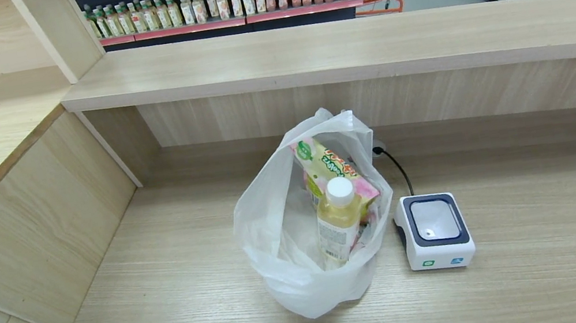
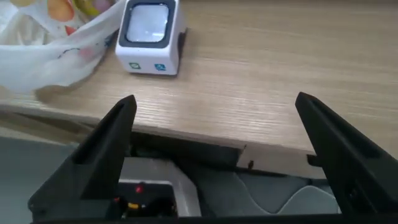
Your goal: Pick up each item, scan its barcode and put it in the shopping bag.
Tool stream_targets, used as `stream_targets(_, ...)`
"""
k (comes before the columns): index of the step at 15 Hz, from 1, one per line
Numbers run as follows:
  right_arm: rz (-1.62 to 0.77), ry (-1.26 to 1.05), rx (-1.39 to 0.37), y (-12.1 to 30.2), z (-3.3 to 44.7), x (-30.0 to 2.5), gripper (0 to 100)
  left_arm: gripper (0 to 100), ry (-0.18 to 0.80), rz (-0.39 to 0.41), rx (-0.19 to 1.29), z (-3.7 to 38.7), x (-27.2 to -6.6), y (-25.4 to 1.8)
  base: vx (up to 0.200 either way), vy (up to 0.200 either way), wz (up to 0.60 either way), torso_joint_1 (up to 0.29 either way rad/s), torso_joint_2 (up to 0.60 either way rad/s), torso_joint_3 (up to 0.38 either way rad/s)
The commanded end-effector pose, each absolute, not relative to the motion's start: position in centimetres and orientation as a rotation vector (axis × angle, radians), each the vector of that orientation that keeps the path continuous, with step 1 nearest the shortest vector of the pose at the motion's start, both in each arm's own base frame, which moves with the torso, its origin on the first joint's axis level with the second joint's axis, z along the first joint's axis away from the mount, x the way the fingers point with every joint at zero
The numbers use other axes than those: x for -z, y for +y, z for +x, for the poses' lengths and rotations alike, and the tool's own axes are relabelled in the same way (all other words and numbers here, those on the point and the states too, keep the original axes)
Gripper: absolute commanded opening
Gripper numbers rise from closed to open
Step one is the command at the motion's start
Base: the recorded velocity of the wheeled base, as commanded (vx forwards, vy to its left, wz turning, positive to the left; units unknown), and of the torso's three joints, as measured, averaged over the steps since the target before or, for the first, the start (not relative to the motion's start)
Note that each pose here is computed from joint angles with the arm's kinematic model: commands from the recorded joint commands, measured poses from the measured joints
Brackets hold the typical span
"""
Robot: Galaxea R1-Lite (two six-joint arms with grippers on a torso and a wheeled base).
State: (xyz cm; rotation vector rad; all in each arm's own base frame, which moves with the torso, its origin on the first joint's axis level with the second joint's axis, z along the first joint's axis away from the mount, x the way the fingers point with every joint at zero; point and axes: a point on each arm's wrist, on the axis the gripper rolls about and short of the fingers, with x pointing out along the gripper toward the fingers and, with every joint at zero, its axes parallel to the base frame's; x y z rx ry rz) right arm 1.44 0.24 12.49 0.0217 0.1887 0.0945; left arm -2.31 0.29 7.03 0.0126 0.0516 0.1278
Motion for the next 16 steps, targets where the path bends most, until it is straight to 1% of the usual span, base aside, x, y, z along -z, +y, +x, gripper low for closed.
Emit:
stream_targets(1,-0.014,-0.028,-0.027,0.1,-2.16,-8.04,100,100,0.053,0.013,-0.129,-2.3,-7.03,0.29,0.0,0.0,0.0,0.0,0.0,0.0)
stream_targets(2,-0.032,-0.032,0.019,-0.02,-2.29,-7.88,100,100,0.053,0.013,-0.129,-2.3,-7.03,0.29,0.0,0.0,0.0,0.0,0.0,0.0)
stream_targets(3,0.019,-0.018,0.095,-0.19,-2.29,-7.72,100,100,0.051,0.012,-0.129,-2.31,-7.03,0.29,0.0,0.0,0.0,0.0,0.0,0.0)
stream_targets(4,0.045,-0.019,0.095,-0.19,-2.29,-7.72,100,100,0.053,0.013,-0.127,-2.3,-7.03,0.29,0.0,0.0,0.0,0.0,0.0,0.0)
stream_targets(6,0.013,-0.01,0.094,-0.19,-2.29,-7.64,100,100,0.053,0.013,-0.127,-2.3,-7.03,0.29,0.0,0.0,0.0,0.0,0.0,0.0)
stream_targets(14,0.008,-0.008,0.087,-0.18,-2.29,-7.63,100,100,0.053,0.013,-0.129,-2.3,-7.03,0.29,0.0,0.0,0.0,0.0,0.0,0.0)
stream_targets(15,0.006,-0.008,0.087,-0.18,-2.29,-7.63,0,100,0.051,0.012,-0.129,-2.31,-7.03,0.29,0.0,0.0,0.0,0.0,0.0,0.0)
stream_targets(16,0.009,-0.008,0.087,-0.18,-2.29,-7.63,0,100,0.053,0.013,-0.129,-2.3,-7.03,0.29,0.0,0.0,0.0,0.0,0.0,0.0)
